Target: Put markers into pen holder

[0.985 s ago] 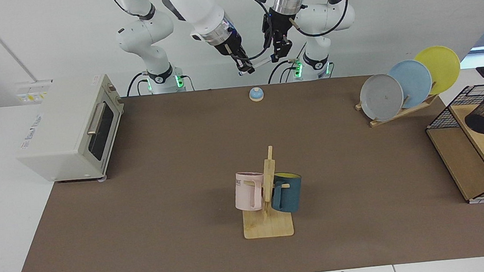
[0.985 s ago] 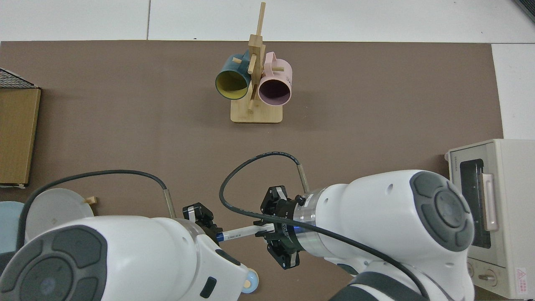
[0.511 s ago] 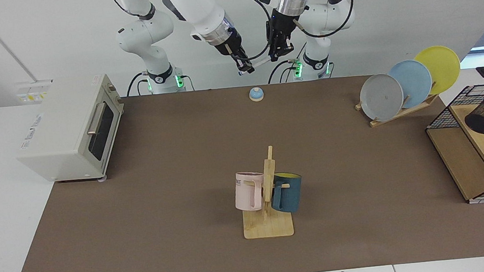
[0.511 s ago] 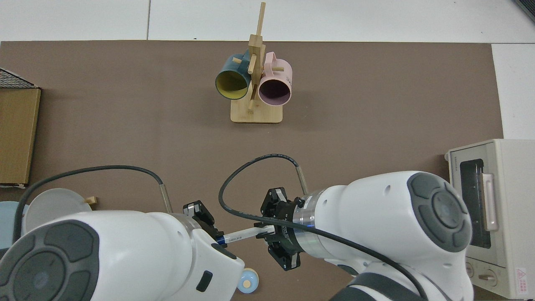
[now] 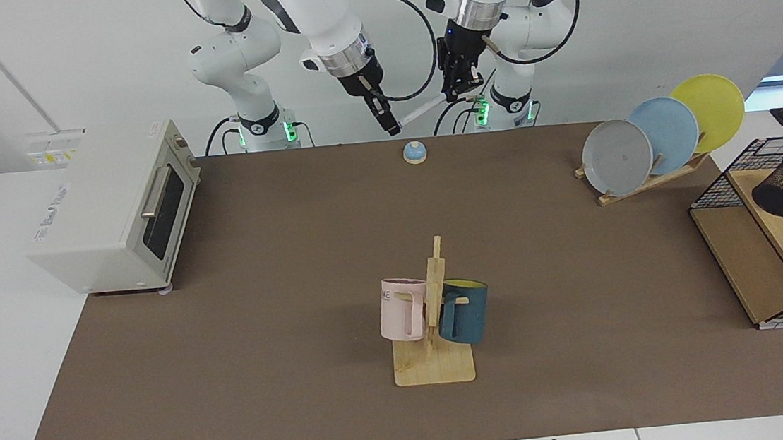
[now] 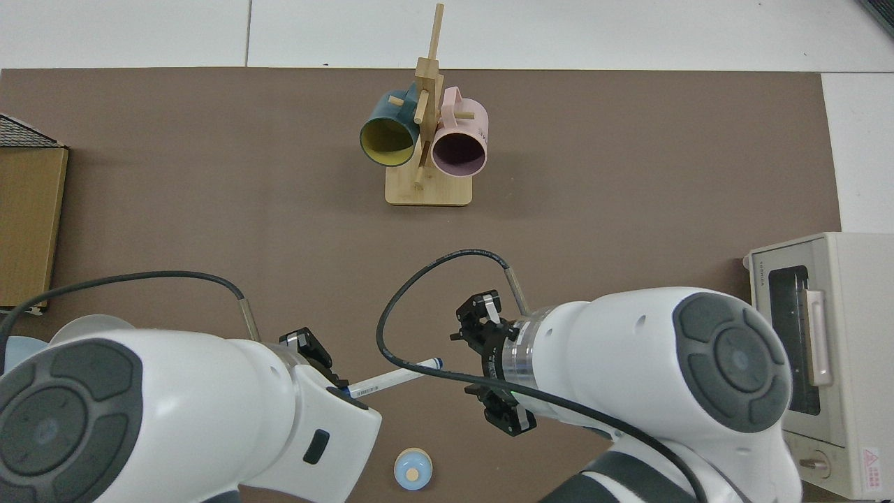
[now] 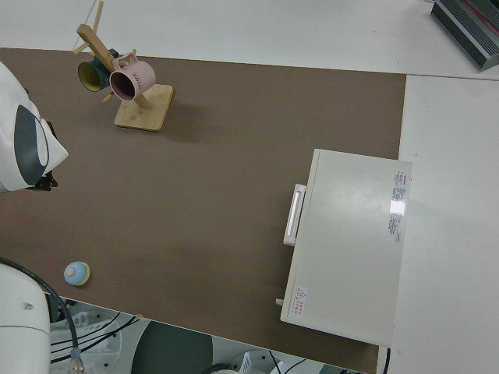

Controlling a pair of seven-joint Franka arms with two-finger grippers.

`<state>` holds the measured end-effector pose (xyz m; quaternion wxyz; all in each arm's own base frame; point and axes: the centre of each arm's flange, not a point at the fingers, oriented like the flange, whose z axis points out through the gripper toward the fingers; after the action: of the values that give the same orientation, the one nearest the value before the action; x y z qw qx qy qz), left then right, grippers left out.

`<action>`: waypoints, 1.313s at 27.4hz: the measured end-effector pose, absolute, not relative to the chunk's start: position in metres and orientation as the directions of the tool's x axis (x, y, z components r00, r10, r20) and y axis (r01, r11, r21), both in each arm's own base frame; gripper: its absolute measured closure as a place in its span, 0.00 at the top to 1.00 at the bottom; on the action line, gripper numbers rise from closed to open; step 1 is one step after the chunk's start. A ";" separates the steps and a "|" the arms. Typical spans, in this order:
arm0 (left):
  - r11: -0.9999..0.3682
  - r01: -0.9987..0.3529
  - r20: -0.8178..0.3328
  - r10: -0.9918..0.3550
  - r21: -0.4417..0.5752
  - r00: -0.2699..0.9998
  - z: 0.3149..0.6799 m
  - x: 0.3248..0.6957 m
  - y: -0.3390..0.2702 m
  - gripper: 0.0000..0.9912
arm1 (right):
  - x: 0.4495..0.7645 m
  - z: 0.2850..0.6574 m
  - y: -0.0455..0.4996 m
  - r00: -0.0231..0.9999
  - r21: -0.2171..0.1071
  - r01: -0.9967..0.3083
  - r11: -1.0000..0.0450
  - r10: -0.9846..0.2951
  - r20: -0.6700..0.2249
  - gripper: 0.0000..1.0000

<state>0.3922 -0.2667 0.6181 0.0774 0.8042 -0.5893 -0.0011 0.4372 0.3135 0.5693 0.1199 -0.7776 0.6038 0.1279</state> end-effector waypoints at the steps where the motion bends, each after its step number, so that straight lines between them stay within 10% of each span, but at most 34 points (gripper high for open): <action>1: -0.302 -0.945 0.075 -0.947 0.125 0.312 0.617 0.394 -0.262 0.17 | 0.438 0.569 0.312 0.249 -0.038 -0.967 -0.251 -0.907 -0.339 0.63; 7: -0.385 -0.918 -0.025 -0.923 0.097 0.384 0.612 0.413 -0.216 0.17 | 0.452 0.569 0.286 0.320 -0.067 -0.947 -0.315 -0.898 -0.303 0.99; 22: -0.651 -0.756 -0.226 -0.728 -0.067 0.647 0.604 0.469 -0.025 0.17 | 0.490 0.588 0.129 0.676 -0.117 -0.737 -0.666 -0.731 -0.093 1.00; 36: -0.332 -0.925 -0.443 -0.812 -0.183 0.379 0.652 0.518 0.132 0.17 | 0.496 0.608 -0.014 0.905 -0.077 -0.413 -0.907 -0.418 0.075 1.00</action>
<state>0.5179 0.1319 0.6524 -0.2060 0.8044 -0.5401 -0.1372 0.4956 -0.0136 0.6084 0.0297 -0.9755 0.2131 -0.0451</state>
